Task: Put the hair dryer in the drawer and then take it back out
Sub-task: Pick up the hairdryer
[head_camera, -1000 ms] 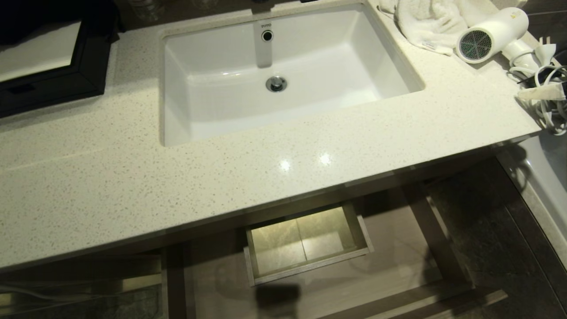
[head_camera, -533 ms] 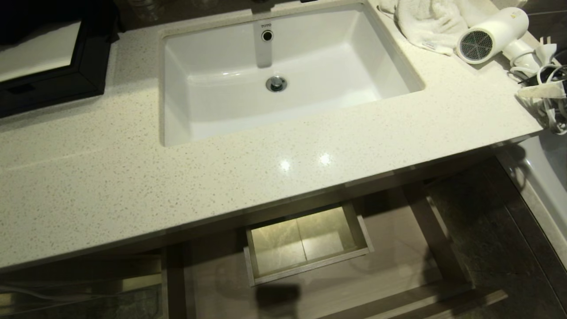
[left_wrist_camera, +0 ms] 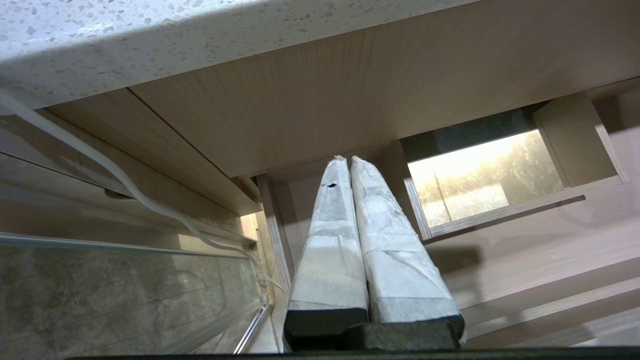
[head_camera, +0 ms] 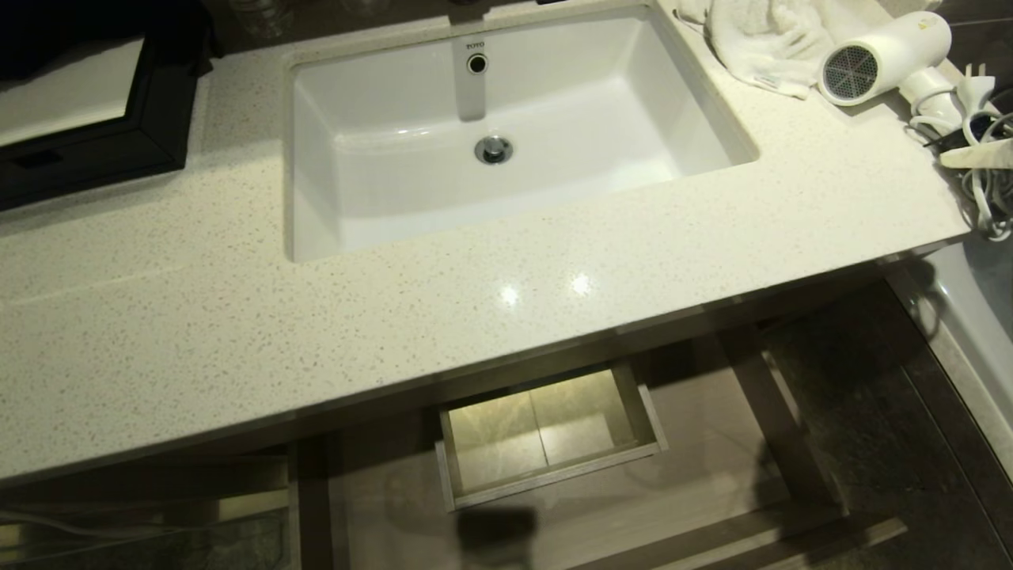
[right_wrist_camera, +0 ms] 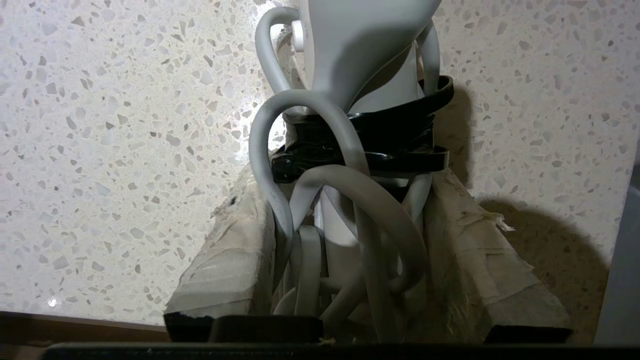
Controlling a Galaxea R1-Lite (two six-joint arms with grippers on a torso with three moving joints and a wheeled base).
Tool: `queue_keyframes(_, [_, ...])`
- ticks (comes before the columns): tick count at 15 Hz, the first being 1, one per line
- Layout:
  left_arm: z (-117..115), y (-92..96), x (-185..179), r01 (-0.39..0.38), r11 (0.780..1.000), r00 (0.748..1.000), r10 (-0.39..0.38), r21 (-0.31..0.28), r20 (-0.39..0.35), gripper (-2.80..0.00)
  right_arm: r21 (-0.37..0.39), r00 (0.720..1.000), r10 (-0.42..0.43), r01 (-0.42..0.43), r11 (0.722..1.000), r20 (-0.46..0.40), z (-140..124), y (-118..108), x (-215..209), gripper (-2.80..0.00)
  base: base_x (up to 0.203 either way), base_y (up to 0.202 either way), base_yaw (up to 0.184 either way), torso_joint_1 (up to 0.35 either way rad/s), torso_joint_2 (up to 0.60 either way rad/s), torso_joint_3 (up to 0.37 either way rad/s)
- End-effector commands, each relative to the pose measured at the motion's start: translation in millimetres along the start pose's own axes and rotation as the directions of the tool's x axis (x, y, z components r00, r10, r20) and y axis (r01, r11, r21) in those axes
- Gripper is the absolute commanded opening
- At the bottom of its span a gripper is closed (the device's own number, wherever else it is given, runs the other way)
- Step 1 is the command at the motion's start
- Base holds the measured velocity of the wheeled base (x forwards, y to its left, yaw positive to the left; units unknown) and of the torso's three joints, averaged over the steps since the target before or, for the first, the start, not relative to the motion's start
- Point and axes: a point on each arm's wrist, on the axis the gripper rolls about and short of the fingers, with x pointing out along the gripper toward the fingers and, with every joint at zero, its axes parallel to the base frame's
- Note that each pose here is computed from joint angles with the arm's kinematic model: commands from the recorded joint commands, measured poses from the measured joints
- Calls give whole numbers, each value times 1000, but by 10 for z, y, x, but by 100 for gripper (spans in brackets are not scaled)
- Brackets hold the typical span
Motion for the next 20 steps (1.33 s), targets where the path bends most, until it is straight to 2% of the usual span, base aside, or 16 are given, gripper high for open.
queue_keyframes(1, [0,0,0,0,1000,1000,0,0,0,-280,-15,1000,0,1,1000,17,68,66,-101,-280,0,0,0,0,0,0])
queue_keyframes(15, [0,0,0,0,1000,1000,0,0,0,-280,-48,998,-2,5,999,64,347,463,-680,-280,0,0,0,0,0,0])
queue_keyframes(18, [0,0,0,0,1000,1000,0,0,0,-280,-66,996,-27,32,997,82,405,539,-826,-280,0,0,0,0,0,0])
queue_keyframes(20, [0,0,0,1,1000,1000,-1,0,0,-280,-58,995,-85,88,994,48,404,588,-905,-280,0,0,0,0,0,0])
